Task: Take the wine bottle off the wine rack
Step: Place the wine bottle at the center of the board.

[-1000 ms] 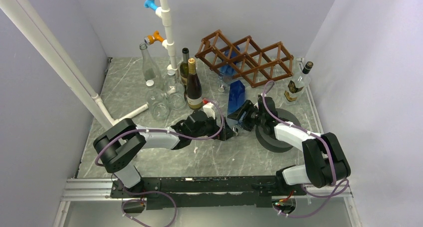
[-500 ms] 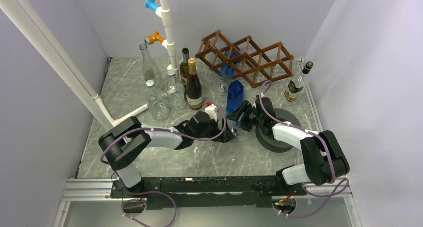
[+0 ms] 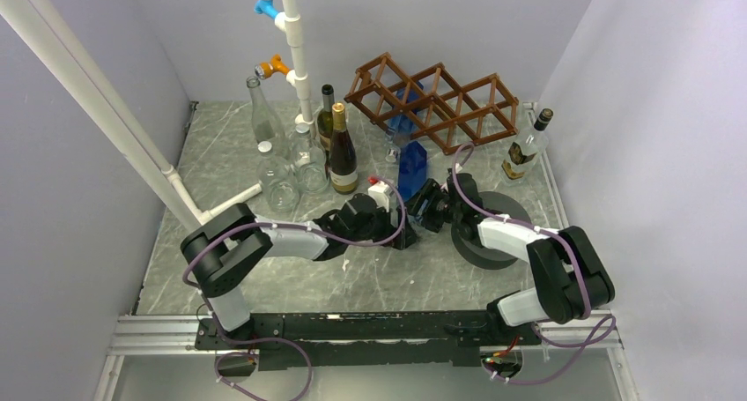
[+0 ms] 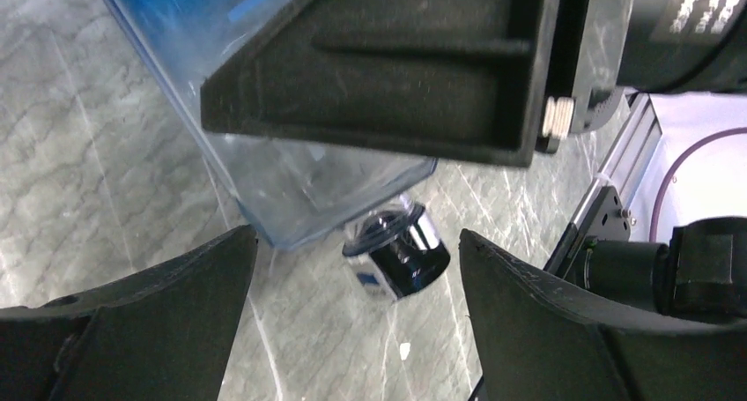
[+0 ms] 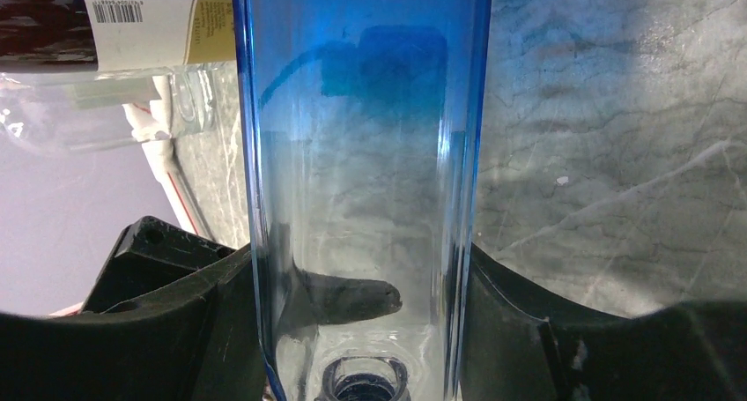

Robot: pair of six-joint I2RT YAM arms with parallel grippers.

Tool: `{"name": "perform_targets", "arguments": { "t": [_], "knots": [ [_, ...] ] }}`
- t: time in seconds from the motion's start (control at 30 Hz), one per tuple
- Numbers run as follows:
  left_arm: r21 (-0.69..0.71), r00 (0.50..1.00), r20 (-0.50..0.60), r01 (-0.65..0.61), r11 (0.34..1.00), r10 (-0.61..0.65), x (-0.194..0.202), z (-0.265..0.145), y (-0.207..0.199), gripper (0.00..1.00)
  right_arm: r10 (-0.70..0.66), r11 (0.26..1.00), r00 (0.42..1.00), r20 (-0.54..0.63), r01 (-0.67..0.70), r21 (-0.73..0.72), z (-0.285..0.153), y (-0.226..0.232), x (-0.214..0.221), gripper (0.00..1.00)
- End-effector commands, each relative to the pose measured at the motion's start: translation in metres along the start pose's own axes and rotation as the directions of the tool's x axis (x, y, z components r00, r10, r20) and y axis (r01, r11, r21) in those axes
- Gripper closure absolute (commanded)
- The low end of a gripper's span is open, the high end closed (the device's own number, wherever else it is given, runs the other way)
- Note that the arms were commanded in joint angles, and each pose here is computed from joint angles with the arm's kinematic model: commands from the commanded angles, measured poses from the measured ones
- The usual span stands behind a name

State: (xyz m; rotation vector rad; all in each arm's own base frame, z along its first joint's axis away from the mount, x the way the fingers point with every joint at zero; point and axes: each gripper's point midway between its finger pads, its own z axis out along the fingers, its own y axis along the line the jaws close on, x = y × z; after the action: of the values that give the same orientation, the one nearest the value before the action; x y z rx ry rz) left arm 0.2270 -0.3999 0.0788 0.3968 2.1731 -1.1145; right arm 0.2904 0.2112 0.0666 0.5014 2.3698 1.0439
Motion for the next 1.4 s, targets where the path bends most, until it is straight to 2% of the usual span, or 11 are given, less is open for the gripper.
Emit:
{"name": "perform_targets", "arguments": {
  "t": [0.0,0.17,0.23,0.3,0.37,0.47,0.57,0.9,1.0,1.23,1.37],
  "knots": [
    [-0.018,1.0,0.026,-0.014,1.0,0.014,-0.014,0.012,-0.005,0.14,-0.054,0.989,0.997,0.052,0.061,-0.137,-0.001,0.041,-0.016,0.76],
    [-0.07,1.0,0.008,0.009,0.997,-0.008,-0.013,0.017,0.003,0.25,-0.05,0.989,0.998,0.049,0.056,-0.137,0.001,0.041,-0.014,0.75],
    [-0.096,1.0,0.005,0.021,0.995,-0.02,-0.012,0.017,0.008,0.36,-0.049,0.989,0.998,0.05,0.055,-0.134,0.001,0.04,-0.013,0.74],
    [-0.125,1.0,-0.002,0.03,0.992,-0.031,-0.009,0.015,0.013,0.41,-0.049,0.99,0.998,0.05,0.055,-0.13,0.002,0.039,-0.013,0.73],
    [-0.134,0.999,0.0,0.038,0.99,-0.038,-0.009,0.013,0.014,0.52,-0.05,0.99,0.997,0.051,0.056,-0.127,0.003,0.038,-0.013,0.73],
    [-0.152,0.999,-0.007,0.047,0.987,-0.048,-0.008,0.012,0.016,0.53,-0.048,0.991,0.998,0.05,0.054,-0.126,0.005,0.038,-0.012,0.71],
    [-0.164,0.998,-0.027,0.052,0.985,-0.057,-0.006,0.012,0.017,0.62,-0.051,0.99,0.998,0.046,0.056,-0.127,0.006,0.038,-0.01,0.71],
    [-0.125,0.994,-0.049,0.091,0.988,-0.098,-0.004,0.01,0.006,0.58,-0.041,0.991,0.998,0.046,0.047,-0.126,0.011,0.038,-0.009,0.69],
    [-0.099,0.995,-0.047,0.087,0.991,-0.092,-0.003,0.009,0.002,0.62,-0.036,0.991,0.998,0.045,0.042,-0.126,0.011,0.038,-0.009,0.67],
    [-0.077,0.999,-0.007,0.05,0.996,-0.05,-0.003,0.002,-0.003,0.57,-0.026,0.99,0.999,0.036,0.031,-0.135,0.011,0.041,-0.008,0.64],
    [-0.073,0.999,-0.012,0.038,0.997,-0.039,-0.003,0.004,-0.004,0.59,-0.029,0.992,0.999,0.035,0.033,-0.126,0.012,0.039,-0.008,0.62]
  ]
}}
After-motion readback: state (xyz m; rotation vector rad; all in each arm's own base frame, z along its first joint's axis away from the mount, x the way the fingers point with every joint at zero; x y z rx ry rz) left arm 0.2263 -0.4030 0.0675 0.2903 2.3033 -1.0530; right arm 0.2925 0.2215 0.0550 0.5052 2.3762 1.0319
